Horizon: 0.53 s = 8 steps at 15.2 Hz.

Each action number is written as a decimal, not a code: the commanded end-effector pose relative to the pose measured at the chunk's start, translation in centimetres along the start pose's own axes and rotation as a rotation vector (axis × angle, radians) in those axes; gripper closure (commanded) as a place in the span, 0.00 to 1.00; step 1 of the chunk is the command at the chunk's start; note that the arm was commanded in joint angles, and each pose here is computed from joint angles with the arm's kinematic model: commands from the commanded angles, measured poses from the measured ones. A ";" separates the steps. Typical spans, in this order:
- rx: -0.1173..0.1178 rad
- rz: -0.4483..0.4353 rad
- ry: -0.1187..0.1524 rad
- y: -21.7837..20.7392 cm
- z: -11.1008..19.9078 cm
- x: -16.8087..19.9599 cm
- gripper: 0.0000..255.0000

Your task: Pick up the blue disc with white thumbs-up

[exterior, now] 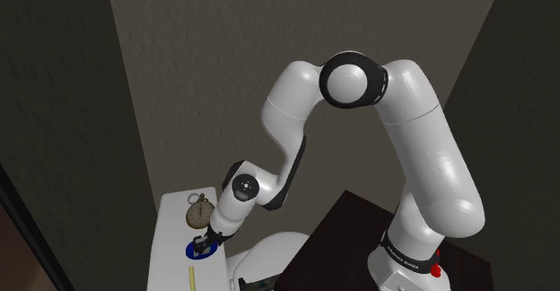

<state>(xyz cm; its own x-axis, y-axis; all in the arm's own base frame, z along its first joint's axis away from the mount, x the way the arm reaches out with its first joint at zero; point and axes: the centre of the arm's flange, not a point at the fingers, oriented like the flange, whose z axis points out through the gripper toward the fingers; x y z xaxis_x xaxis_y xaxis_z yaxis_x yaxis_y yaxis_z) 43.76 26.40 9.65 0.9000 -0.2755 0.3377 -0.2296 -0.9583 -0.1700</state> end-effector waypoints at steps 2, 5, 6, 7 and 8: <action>0.000 -0.001 -0.002 -0.1 -0.5 0.0 1.00; 0.000 -0.001 -0.002 -0.4 -2.0 0.6 1.00; 0.000 -0.001 -0.002 -0.5 -2.5 0.8 1.00; 0.000 -0.001 -0.002 -0.5 -2.9 0.9 1.00; 0.000 -0.001 -0.002 -0.6 -3.4 1.1 1.00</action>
<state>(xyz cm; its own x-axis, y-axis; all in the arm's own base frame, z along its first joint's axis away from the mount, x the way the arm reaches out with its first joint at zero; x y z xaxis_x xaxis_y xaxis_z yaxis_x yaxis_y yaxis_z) 43.68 26.49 12.81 0.9009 -0.2745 0.3362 -0.2288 -0.9586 -0.1694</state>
